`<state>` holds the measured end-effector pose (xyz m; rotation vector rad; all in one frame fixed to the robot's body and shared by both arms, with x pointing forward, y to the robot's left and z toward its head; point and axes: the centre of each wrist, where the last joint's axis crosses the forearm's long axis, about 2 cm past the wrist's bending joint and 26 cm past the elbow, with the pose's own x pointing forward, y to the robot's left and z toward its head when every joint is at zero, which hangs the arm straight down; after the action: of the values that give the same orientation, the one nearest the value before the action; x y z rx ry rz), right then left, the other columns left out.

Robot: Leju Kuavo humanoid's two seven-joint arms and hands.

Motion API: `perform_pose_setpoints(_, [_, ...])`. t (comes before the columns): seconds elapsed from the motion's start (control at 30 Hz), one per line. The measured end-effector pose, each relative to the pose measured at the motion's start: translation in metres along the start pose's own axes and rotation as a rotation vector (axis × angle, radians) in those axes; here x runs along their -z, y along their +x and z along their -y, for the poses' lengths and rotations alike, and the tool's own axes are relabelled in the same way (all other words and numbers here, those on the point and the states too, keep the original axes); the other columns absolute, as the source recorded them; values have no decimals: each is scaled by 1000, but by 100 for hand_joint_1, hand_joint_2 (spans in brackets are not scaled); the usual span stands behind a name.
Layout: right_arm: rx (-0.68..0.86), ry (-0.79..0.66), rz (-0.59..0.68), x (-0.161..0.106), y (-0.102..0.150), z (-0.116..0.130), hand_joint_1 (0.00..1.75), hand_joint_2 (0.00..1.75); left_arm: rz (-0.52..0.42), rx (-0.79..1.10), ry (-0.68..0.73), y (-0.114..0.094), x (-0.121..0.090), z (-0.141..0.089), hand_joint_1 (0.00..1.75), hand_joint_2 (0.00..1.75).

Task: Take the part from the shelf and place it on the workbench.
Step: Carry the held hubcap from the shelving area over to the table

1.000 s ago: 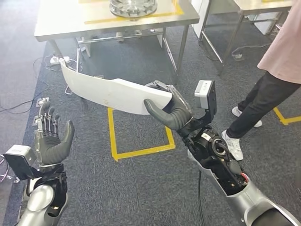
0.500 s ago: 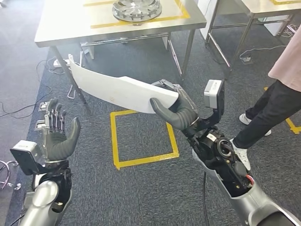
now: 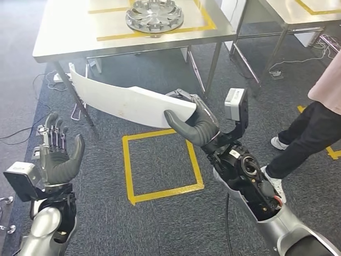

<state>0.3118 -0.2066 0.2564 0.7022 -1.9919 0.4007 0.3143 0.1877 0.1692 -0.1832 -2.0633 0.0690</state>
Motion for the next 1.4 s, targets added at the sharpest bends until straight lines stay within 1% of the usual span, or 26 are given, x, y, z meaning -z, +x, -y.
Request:
perform_pose_setpoints(0.9, [-13, -17, 0, -4, 0, -2, 175, 175, -3, -3, -7, -1, -2, 2, 0, 175])
perform_pose_setpoints(1.23, [-44, -28, 0, -1, 1, 4, 175, 175, -2, -6, -9, 0, -2, 4, 0, 175])
perform_pose_setpoints(1.4, [-73, -20, 8, 5, 2, 9, 175, 175, -2, -7, -10, 0, -1, 5, 0, 175])
